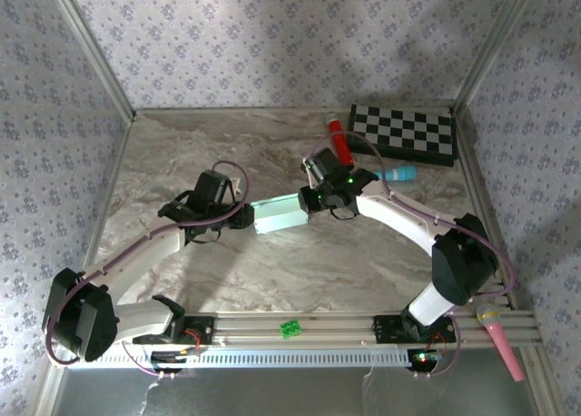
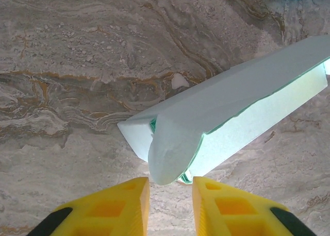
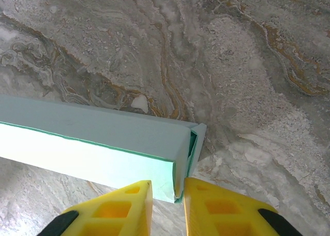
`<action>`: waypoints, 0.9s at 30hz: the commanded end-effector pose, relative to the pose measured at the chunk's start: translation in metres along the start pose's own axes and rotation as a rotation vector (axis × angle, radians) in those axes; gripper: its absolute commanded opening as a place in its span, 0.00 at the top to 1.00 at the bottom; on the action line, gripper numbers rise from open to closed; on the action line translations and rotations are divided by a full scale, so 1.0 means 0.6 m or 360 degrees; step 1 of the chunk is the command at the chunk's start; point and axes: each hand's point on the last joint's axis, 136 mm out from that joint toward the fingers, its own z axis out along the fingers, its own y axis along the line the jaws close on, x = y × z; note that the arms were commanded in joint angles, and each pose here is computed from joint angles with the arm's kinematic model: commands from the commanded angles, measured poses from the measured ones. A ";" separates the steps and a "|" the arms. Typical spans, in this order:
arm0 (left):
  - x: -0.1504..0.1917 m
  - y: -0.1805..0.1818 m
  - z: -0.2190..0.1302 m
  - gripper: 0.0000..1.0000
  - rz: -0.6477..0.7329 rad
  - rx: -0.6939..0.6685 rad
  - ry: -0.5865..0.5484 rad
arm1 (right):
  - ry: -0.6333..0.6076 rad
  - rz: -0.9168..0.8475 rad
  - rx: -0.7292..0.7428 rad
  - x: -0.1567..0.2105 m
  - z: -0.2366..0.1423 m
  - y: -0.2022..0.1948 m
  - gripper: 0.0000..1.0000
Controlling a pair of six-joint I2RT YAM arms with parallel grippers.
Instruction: Fold the paper box
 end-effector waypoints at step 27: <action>-0.044 -0.046 -0.003 0.90 -0.0011 0.0186 -0.0070 | 0.0113 -0.0017 -0.0027 0.023 0.031 0.002 0.89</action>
